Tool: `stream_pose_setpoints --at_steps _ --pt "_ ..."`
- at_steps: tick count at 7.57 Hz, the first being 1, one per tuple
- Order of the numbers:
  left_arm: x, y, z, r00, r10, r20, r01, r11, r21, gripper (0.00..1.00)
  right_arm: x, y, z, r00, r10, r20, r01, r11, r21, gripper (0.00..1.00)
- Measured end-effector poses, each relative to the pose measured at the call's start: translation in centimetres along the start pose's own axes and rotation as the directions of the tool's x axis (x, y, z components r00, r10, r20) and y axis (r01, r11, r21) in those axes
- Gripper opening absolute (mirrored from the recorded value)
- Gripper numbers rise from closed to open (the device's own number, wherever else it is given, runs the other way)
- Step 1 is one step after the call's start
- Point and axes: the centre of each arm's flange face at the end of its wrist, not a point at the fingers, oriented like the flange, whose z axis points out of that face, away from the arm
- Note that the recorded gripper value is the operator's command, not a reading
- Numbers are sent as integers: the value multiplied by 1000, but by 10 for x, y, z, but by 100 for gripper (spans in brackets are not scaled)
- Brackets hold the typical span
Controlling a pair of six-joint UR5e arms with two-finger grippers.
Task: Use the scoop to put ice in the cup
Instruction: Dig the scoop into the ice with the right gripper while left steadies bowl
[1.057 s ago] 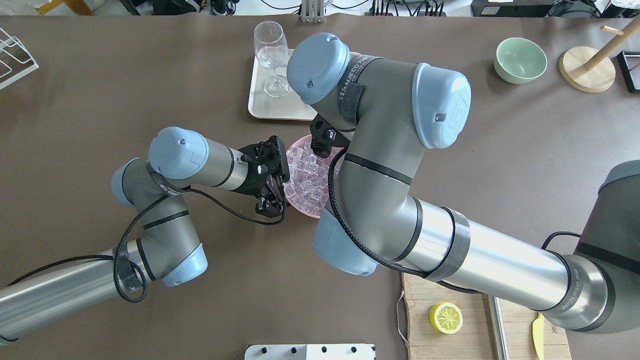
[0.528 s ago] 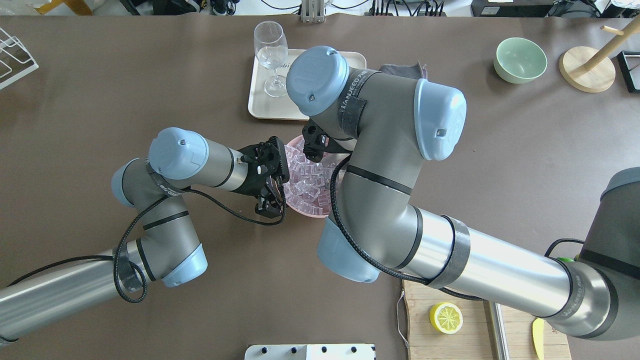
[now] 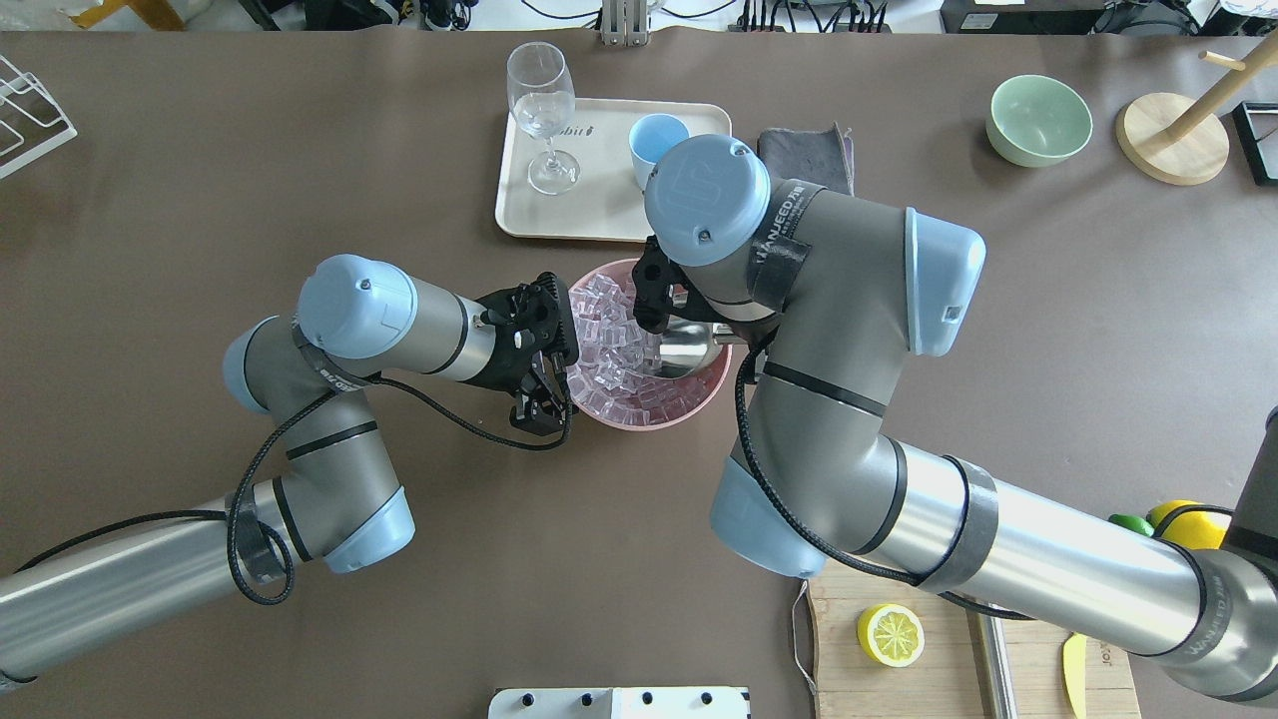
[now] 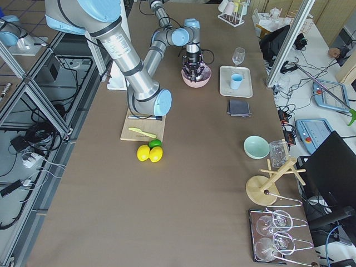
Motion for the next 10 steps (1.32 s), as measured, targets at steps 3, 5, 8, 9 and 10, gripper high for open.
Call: stream_pose_setpoints --at_steps 3,5,8,9,10 --pt "0 0 0 1000 0 0 0 1000 0 99 -6 27 23 998 58 -8 -57 992 114 0" --pt "-1 0 0 1000 -1 1 1 1000 -1 99 -15 33 35 994 109 5 -108 976 189 0" --pt "-2 0 -1 1000 -1 2 1 1000 0 99 -31 35 40 990 142 21 -141 946 291 0" --pt "-2 0 -1 1000 -1 2 1 1000 -1 99 -35 44 43 988 152 26 -152 935 321 0" --pt "-2 1 -1 1000 -1 2 1 1000 -1 99 -38 54 43 987 160 29 -160 925 345 0"
